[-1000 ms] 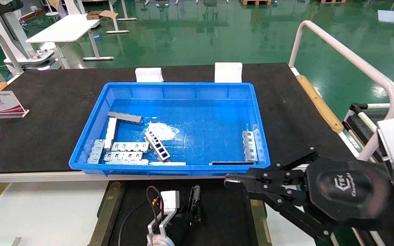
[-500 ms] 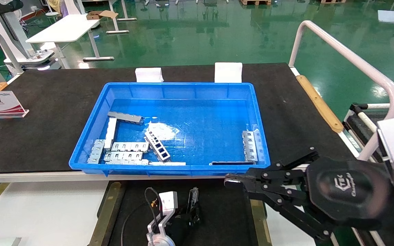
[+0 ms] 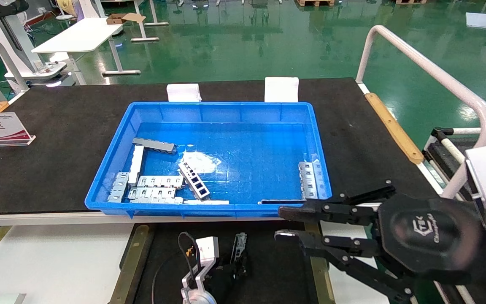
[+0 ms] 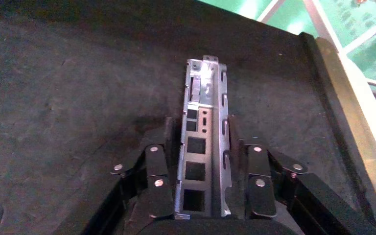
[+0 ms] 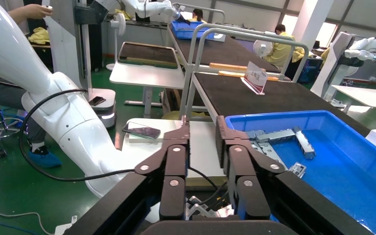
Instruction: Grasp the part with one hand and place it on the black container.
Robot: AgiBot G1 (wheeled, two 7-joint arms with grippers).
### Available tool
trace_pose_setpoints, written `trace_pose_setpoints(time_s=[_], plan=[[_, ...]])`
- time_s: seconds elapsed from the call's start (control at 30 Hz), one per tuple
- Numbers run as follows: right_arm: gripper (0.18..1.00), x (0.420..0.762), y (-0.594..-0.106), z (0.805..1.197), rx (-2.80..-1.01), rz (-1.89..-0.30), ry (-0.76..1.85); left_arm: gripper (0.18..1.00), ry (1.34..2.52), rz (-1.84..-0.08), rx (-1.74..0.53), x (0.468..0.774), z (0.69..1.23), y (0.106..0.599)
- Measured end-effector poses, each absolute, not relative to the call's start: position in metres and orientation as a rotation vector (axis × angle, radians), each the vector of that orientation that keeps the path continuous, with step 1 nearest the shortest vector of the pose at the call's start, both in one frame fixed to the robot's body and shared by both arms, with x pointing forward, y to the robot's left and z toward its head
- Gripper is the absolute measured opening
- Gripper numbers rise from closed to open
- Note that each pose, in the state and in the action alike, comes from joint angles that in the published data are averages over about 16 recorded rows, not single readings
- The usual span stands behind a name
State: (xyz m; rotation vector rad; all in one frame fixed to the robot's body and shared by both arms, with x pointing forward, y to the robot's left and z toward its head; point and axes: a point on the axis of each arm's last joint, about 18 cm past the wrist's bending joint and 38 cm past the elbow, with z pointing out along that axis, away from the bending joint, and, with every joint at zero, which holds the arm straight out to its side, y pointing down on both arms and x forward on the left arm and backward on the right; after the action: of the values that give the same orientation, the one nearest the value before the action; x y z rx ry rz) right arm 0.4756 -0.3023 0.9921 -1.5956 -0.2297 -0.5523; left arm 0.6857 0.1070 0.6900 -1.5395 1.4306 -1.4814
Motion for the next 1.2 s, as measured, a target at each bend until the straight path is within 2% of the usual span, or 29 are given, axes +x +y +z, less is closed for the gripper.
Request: trace_pose_setpoints(time_s=[0.1, 0.4, 0.83, 1.0, 1.2], plan=[[0.299, 0.476, -0.302, 0.992, -1.596, -0.552, -0.23, 0.451, 1.438, -1.497, -1.516, 0.683, 0.693, 0.107], [0.456, 0.476, -0.302, 0.992, -1.596, -0.552, -0.23, 0.617, 1.514, -1.562, -1.36, 0.665, 0.71, 0.12], [0.761, 0.476, -0.302, 0.992, -1.596, -0.552, -0.23, 0.873, 1.792, -1.6, -0.922, 0.619, 0.74, 0.16], [0.855, 0.476, -0.302, 0.992, -1.596, -0.552, -0.23, 0.933, 1.891, -1.587, -0.748, 0.604, 0.749, 0.179], [0.936, 0.476, -0.302, 0.992, -1.596, -0.552, -0.23, 0.978, 1.946, -1.592, -0.542, 0.584, 0.763, 0.207]])
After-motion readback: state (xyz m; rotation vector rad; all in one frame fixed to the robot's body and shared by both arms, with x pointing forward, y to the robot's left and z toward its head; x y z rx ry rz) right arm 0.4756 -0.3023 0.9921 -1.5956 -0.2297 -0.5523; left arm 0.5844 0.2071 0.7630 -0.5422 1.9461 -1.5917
